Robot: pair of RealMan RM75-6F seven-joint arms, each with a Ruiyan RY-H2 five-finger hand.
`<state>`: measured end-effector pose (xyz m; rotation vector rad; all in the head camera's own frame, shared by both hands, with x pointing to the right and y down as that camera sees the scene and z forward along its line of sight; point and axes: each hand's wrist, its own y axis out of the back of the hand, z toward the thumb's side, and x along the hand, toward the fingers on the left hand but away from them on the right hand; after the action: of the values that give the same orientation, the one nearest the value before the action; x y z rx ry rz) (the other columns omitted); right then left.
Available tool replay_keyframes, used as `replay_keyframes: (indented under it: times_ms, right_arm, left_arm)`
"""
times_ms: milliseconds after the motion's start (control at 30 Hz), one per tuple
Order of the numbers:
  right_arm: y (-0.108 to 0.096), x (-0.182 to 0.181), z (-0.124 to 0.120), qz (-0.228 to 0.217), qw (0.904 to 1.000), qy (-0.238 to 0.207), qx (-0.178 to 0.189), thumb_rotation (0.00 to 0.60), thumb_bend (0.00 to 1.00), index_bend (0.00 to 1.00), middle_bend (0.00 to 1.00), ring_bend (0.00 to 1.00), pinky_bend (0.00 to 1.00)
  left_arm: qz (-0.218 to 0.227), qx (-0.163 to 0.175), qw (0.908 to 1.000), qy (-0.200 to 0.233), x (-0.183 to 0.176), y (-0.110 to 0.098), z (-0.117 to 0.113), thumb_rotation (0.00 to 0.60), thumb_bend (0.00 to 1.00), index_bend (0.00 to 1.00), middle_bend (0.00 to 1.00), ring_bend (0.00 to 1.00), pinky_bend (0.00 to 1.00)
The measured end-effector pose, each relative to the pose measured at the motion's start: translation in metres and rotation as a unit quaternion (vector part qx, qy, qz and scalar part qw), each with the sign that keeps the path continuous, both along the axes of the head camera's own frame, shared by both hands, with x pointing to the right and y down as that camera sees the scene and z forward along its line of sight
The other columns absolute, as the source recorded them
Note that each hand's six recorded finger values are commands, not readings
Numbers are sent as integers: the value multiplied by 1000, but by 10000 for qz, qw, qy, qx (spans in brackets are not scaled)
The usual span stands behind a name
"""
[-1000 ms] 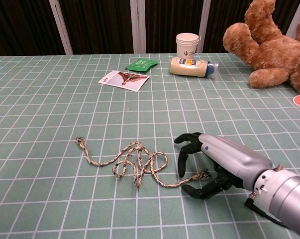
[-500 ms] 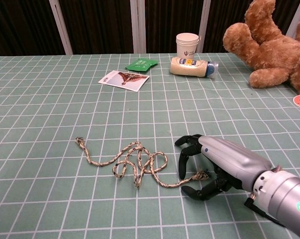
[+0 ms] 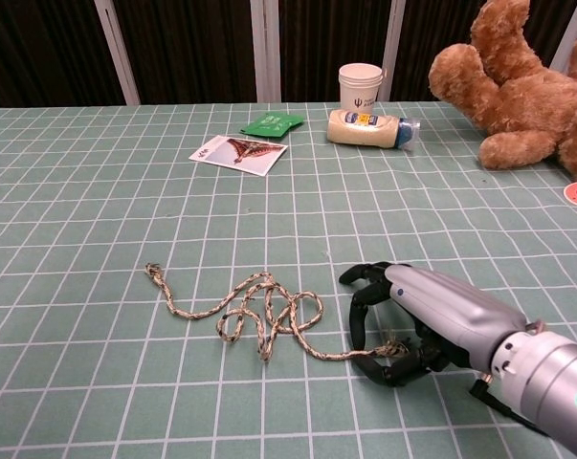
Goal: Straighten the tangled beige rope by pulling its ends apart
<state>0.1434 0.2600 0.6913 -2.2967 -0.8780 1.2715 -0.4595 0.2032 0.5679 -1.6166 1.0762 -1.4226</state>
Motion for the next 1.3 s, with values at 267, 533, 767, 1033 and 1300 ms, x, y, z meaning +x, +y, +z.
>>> replay_keyframes:
  times_ms: [267,533,767,1033,1300]
  right_arm:
    - [-5,5,-4,84,9999,-12,58,600,432,615,165,0,0]
    - [-12,13,-9,163,9998,-16,93,600,431,618,166,0,0]
    - [-9,14,-12,161,9998,-15,63,600,432,625,166,0,0]
    - [-8,20,-10,203,9998,57,27,600,432,625,166,0,0]
    - [-11,27,-10,274,9995,121,18,600,432,625,166,0,0]
  left_arm:
    - [35,-4,10000,31,3,-1,0,600,10,0,0,0,0]
    - [240,-26,9996,149,21,-9,-3,600,88,191,0,0,0]
    - [929,-329,9944,382,71,-26,2,600,195,330,55,0,0]
    - [1910,-469,9798,370,144,-42,24,600,251,395,105,0,0]
    - [2484,-719,9651,414,202,-38,51,600,269,434,111,0,0]
